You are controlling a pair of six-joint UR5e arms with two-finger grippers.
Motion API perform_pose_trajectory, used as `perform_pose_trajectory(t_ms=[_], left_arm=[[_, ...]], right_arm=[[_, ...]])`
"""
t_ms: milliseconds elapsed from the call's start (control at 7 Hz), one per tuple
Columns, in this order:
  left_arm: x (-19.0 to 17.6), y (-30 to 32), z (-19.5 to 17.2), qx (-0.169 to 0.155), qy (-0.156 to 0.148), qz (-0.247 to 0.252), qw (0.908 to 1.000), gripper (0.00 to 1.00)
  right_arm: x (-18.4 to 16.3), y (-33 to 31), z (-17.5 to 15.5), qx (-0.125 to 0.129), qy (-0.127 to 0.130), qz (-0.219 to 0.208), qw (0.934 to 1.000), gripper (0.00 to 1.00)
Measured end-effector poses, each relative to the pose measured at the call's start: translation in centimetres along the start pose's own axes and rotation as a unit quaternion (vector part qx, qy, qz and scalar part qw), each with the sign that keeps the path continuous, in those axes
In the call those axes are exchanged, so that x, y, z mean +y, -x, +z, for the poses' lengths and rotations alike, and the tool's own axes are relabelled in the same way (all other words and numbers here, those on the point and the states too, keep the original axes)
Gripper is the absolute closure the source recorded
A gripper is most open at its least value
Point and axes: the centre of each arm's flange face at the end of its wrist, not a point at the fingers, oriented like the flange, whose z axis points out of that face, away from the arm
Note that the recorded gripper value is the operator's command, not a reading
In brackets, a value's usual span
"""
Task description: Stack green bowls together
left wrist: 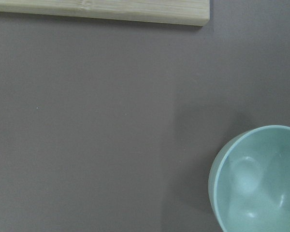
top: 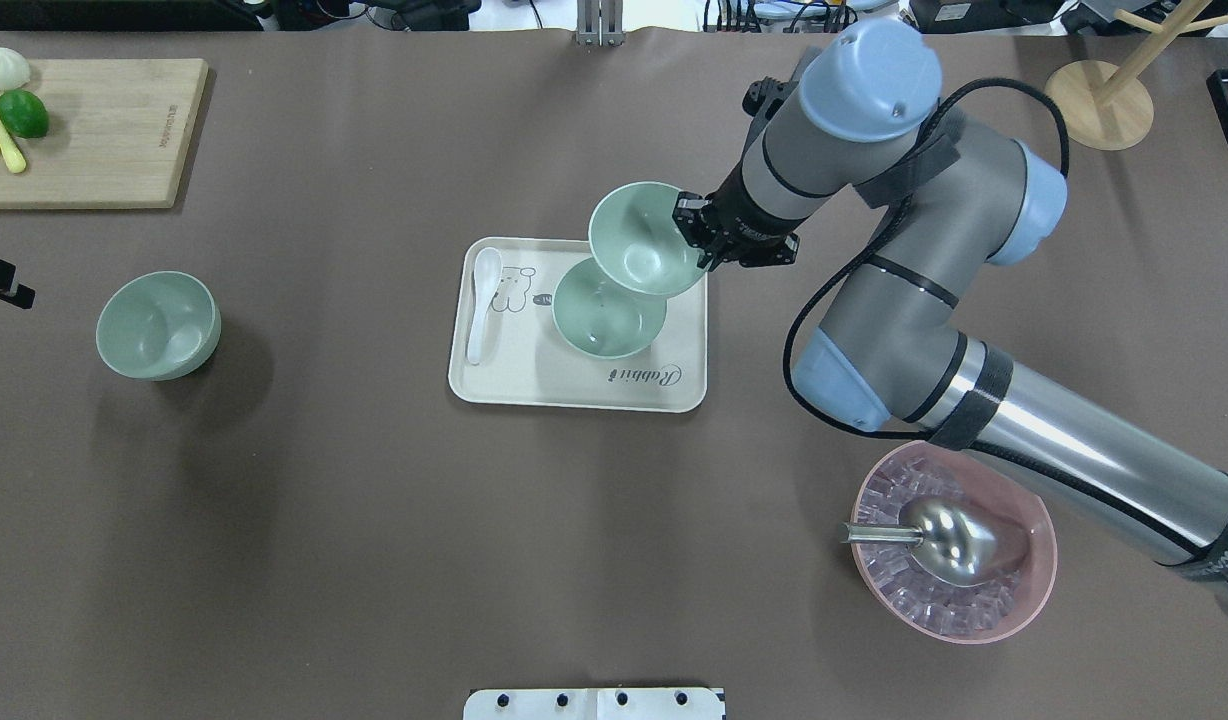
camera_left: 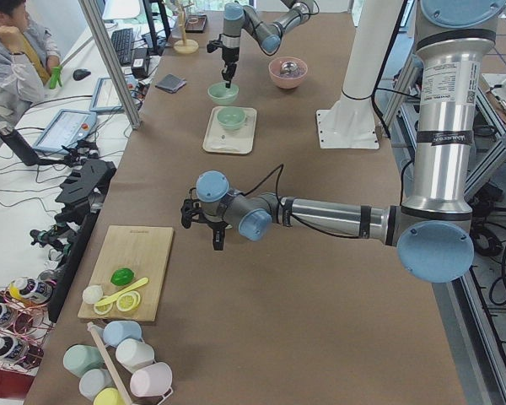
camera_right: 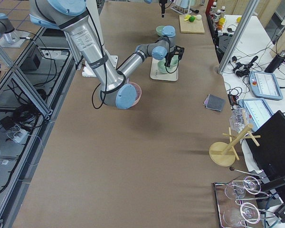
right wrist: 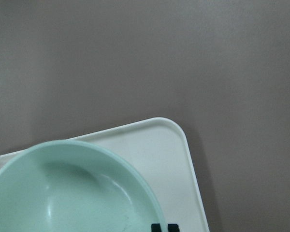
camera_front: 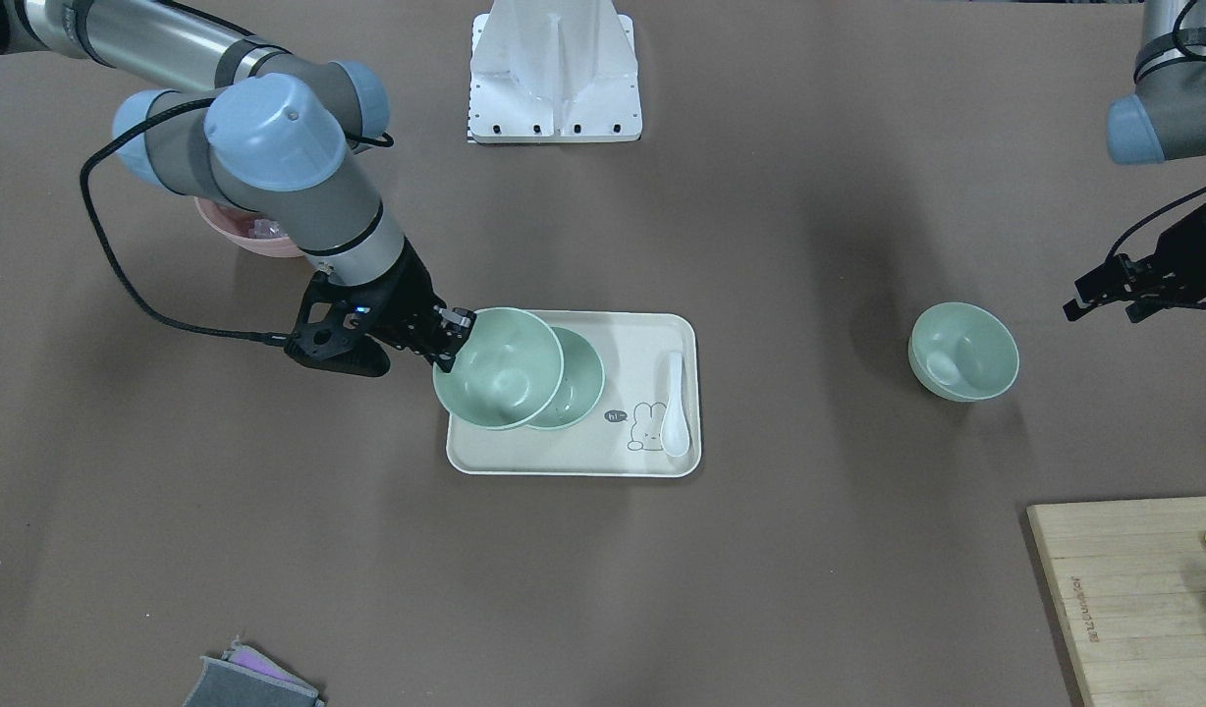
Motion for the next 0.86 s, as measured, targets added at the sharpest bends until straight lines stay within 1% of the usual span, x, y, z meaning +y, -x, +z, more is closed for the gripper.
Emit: perform_pose_trajectory(t_ms=[143,286,714,857], left_arm=[[-0.2,-0.3,0.0,0.001,0.0,-0.001,1.0,0.03],[-0.3,-0.4,0.0,0.001,-0.001,-0.001,1.0,0.03],[-0.3,-0.5,0.0,0.002,-0.001,-0.002,1.0,0.03],[-0.3,-0.5,0.0,0.002,-0.001,-0.002,1.0,0.03]], right_arm=[[1.4,0.8,0.8,-0.001,0.001,-0.002,1.0,1.0],[2.0,1.5,1.0,-0.003,0.001,-0.004,1.0,1.0],[2.3,2.8,2.6,-0.013,-0.006,0.008,0.9999,1.0],[2.5,2.8,3.2,-0.015,-0.008,0.011,0.9998,0.59]])
